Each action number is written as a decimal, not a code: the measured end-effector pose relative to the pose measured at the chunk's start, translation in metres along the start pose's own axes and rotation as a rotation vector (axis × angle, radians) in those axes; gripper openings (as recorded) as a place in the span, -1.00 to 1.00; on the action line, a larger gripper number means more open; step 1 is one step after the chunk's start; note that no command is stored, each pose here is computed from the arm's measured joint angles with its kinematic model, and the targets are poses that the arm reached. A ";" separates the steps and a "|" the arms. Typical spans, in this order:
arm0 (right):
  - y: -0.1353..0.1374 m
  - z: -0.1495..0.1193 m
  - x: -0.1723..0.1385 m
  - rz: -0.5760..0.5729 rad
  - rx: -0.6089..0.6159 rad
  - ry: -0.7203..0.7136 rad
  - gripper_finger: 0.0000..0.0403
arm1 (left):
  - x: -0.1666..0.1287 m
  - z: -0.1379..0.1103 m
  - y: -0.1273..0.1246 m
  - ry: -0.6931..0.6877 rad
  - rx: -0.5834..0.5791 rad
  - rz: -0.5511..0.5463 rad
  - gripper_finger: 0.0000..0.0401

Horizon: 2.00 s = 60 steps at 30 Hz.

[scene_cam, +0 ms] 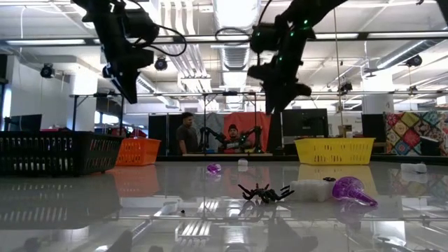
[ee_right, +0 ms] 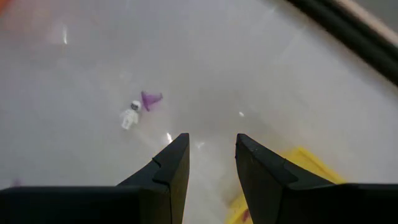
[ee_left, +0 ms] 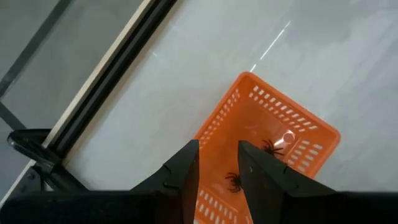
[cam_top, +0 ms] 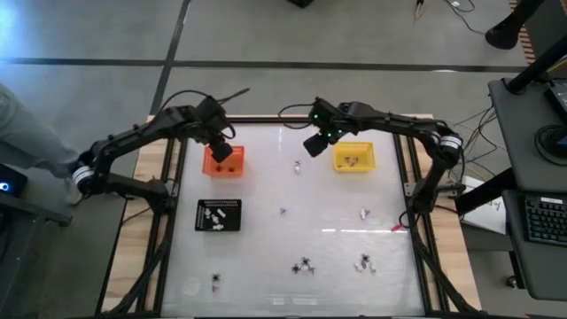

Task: Sort Halloween decoration
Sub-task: Put the violet witch hat into the yellow bin

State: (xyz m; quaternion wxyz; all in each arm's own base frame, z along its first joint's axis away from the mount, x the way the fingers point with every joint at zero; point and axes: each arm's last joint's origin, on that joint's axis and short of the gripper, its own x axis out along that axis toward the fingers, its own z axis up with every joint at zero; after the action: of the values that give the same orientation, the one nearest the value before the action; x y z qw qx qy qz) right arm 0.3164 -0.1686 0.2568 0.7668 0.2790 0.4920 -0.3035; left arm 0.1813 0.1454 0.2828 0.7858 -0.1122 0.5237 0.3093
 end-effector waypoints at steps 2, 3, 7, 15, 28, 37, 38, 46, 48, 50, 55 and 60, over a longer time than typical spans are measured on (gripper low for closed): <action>0.003 -0.001 0.014 0.024 -0.039 0.047 -0.40 | -0.003 -0.001 0.000 -0.013 -0.002 -0.023 -0.54; 0.005 -0.001 0.022 0.042 -0.059 0.069 -0.40 | -0.005 -0.001 -0.001 -0.021 -0.003 -0.041 -0.54; 0.016 -0.002 0.048 0.083 -0.127 0.102 -0.40 | -0.009 -0.003 -0.002 -0.039 -0.022 -0.074 -0.54; 0.029 -0.002 0.077 0.103 -0.234 0.084 -0.40 | -0.014 -0.005 -0.002 -0.053 -0.027 -0.073 -0.54; 0.035 0.001 0.104 0.142 -0.259 0.055 -0.40 | -0.014 -0.006 -0.002 -0.042 -0.049 -0.094 -0.54; 0.036 0.003 0.113 0.142 -0.248 0.027 -0.40 | -0.014 -0.007 -0.002 -0.034 -0.049 -0.094 -0.54; 0.036 0.003 0.114 0.142 -0.242 0.029 -0.40 | -0.014 -0.007 -0.002 -0.034 -0.049 -0.094 -0.54; 0.036 0.003 0.125 0.147 -0.203 0.032 -0.46 | -0.014 -0.007 -0.002 -0.034 -0.041 -0.093 -0.54; 0.036 0.003 0.125 0.143 -0.200 0.031 -0.51 | -0.014 -0.007 -0.002 -0.034 -0.040 -0.093 -0.54; 0.035 0.003 0.125 0.138 -0.186 0.035 -0.58 | -0.014 -0.007 -0.002 -0.033 -0.040 -0.093 -0.54; 0.031 0.000 0.126 0.119 -0.140 0.071 -0.73 | -0.014 -0.007 -0.002 -0.026 -0.032 -0.093 -0.54; 0.031 0.000 0.126 0.116 -0.144 0.079 -0.79 | -0.013 -0.008 -0.002 -0.019 -0.024 -0.093 -0.54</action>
State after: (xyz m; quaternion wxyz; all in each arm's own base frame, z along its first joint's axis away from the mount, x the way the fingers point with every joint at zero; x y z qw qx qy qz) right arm 0.3809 -0.1718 0.1444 0.7813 0.2629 0.5253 -0.2110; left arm 0.1731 0.1345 0.2910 0.8027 -0.1430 0.5068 0.2800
